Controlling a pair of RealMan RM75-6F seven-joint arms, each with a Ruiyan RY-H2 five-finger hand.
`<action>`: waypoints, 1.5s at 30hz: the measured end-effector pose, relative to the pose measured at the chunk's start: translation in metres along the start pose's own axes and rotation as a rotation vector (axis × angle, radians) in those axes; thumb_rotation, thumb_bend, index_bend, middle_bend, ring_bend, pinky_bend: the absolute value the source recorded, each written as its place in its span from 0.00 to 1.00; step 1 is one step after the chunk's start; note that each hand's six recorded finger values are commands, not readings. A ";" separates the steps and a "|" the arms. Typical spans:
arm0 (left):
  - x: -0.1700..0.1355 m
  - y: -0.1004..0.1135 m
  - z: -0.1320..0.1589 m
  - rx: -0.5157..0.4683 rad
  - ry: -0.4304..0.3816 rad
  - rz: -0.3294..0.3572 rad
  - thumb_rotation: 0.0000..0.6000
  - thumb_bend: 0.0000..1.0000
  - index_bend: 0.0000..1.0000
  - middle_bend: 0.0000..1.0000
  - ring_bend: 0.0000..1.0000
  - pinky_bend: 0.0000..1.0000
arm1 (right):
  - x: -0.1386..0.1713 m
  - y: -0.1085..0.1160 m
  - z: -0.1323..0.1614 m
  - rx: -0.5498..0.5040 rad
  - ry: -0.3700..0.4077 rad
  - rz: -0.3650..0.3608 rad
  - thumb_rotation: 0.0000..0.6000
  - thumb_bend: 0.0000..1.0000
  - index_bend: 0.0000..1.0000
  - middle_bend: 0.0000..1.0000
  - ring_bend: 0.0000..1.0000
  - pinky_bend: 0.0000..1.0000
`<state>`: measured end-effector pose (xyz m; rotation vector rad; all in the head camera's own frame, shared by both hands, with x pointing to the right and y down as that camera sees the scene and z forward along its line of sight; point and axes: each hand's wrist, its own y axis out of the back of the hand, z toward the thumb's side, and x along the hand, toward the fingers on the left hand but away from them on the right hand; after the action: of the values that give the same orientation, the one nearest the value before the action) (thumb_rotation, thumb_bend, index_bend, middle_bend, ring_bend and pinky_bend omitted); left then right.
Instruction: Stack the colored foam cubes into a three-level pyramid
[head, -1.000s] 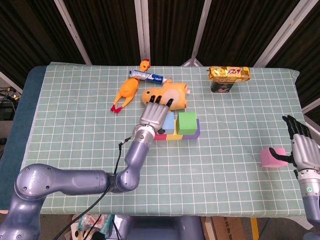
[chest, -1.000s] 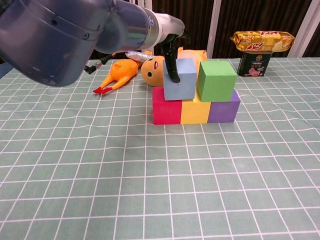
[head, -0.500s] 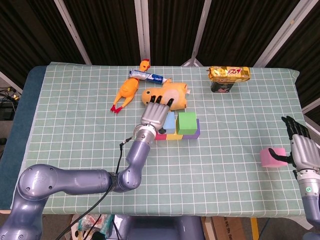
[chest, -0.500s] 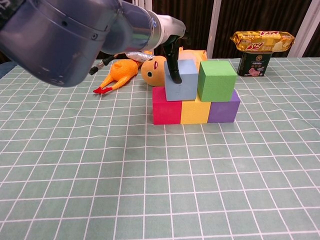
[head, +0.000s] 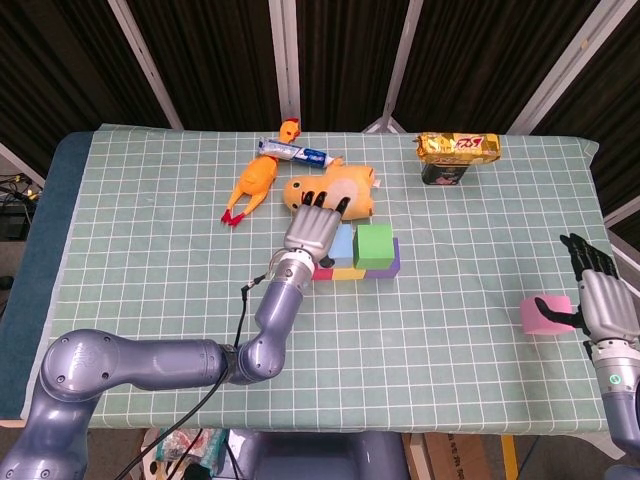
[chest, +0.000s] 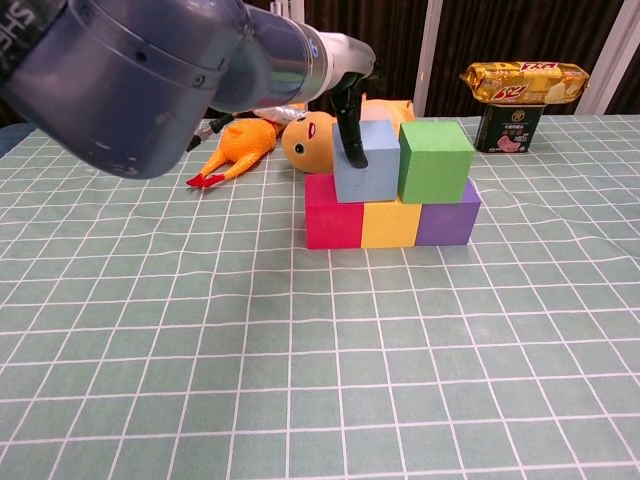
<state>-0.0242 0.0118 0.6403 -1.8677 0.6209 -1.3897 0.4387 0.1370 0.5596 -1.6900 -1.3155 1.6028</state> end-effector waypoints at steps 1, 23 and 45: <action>0.000 0.000 0.000 0.000 0.000 0.000 1.00 0.34 0.04 0.42 0.05 0.05 | 0.000 0.000 0.000 -0.001 0.000 0.000 1.00 0.30 0.00 0.00 0.00 0.00; 0.001 -0.003 0.005 -0.006 -0.009 -0.001 1.00 0.34 0.04 0.41 0.05 0.05 | -0.002 0.000 0.007 -0.013 0.009 0.005 1.00 0.30 0.00 0.00 0.00 0.00; 0.002 -0.009 0.007 -0.005 -0.012 -0.009 1.00 0.24 0.01 0.14 0.04 0.05 | 0.000 -0.004 0.000 0.001 0.002 0.009 1.00 0.30 0.00 0.00 0.00 0.00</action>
<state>-0.0168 0.0179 0.6474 -1.8840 0.6114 -1.3832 0.4370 0.1384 0.5629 -1.6993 -1.3079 1.6065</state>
